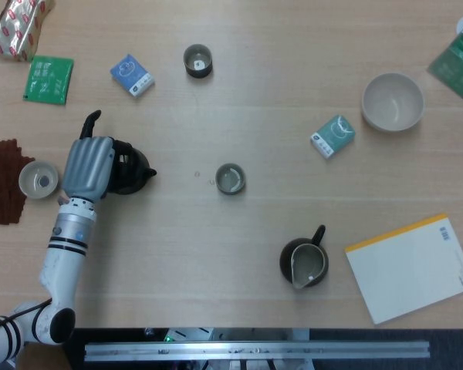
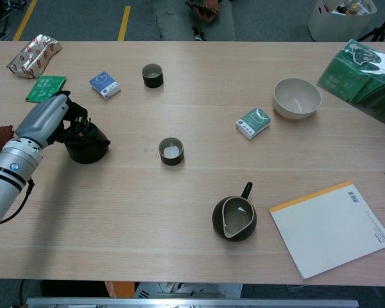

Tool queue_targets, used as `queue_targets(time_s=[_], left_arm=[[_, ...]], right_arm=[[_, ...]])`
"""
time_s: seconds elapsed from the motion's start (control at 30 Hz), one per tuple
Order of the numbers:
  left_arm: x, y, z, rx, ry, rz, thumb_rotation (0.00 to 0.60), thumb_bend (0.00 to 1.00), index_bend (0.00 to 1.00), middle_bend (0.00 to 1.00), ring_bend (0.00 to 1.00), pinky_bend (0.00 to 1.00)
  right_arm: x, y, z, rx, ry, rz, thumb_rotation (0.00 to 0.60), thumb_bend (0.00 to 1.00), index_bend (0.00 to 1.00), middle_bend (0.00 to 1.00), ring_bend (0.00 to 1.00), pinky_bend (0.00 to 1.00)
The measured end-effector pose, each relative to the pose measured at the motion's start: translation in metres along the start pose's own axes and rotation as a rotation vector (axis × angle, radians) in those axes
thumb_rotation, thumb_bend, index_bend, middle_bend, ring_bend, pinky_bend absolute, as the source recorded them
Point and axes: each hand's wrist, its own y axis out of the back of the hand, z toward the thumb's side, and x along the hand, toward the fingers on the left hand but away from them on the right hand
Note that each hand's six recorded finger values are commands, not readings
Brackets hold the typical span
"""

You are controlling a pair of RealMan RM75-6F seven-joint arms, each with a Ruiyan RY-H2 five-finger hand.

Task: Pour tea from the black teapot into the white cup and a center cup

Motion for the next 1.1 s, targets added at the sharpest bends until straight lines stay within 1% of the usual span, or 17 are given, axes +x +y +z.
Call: queue_targets(time_s=[0.1,0.13,0.2,0.3,0.43,0.5,0.63,0.73,0.8,0.9,1.0,1.1], left_arm=[[0.000,-0.001,-0.002,0.010,0.009,-0.009,0.595,0.33,0.79,0.77,0.61,0.07],[-0.001,-0.001,-0.003,0.013,0.012,-0.012,0.579,0.33,0.78,0.76,0.60,0.07],[-0.001,-0.001,-0.004,0.012,0.018,-0.015,0.528,0.33,0.75,0.73,0.57,0.07],[-0.001,0.002,-0.006,0.018,0.022,-0.012,0.494,0.33,0.72,0.71,0.54,0.07],[-0.001,0.005,-0.006,0.024,0.026,-0.013,0.401,0.33,0.68,0.67,0.51,0.07],[-0.001,0.007,-0.006,0.025,0.027,-0.013,0.375,0.33,0.66,0.65,0.49,0.07],[-0.002,0.010,-0.005,0.025,0.028,-0.013,0.351,0.33,0.59,0.61,0.45,0.07],[-0.003,0.012,-0.005,0.025,0.030,-0.022,0.334,0.33,0.49,0.54,0.35,0.07],[-0.003,0.013,-0.004,0.027,0.030,-0.030,0.323,0.33,0.42,0.45,0.27,0.07],[-0.004,0.016,-0.004,0.032,0.029,-0.040,0.311,0.33,0.34,0.34,0.16,0.07],[-0.005,0.020,-0.002,0.035,0.023,-0.045,0.306,0.33,0.29,0.27,0.12,0.07],[-0.007,0.025,0.001,0.037,0.010,-0.043,0.304,0.33,0.27,0.24,0.11,0.07]], right_arm=[[0.000,0.000,0.000,0.000,-0.001,0.000,0.600,0.09,0.18,0.15,0.01,0.08],[0.000,0.000,0.000,-0.001,-0.001,0.000,0.600,0.09,0.18,0.15,0.01,0.08],[0.000,0.000,0.000,-0.002,-0.002,-0.001,0.600,0.09,0.18,0.15,0.02,0.08],[0.001,0.001,-0.001,-0.004,-0.003,-0.002,0.600,0.09,0.18,0.15,0.01,0.08],[0.001,0.001,0.000,-0.006,-0.002,-0.006,0.600,0.09,0.18,0.15,0.02,0.08],[0.001,0.002,-0.001,-0.007,-0.002,-0.007,0.600,0.09,0.18,0.15,0.01,0.08],[0.000,0.002,0.000,-0.010,-0.001,-0.009,0.600,0.09,0.18,0.15,0.01,0.08],[0.000,0.003,0.000,-0.011,0.001,-0.010,0.600,0.09,0.18,0.15,0.01,0.08],[0.000,0.003,0.000,-0.012,0.001,-0.011,0.600,0.09,0.18,0.15,0.01,0.08],[0.000,0.004,0.001,-0.013,0.003,-0.014,0.600,0.09,0.18,0.15,0.01,0.08],[0.000,0.004,0.001,-0.016,0.003,-0.017,0.600,0.09,0.18,0.15,0.01,0.08],[0.001,0.004,0.000,-0.019,0.001,-0.017,0.600,0.09,0.18,0.15,0.01,0.08]])
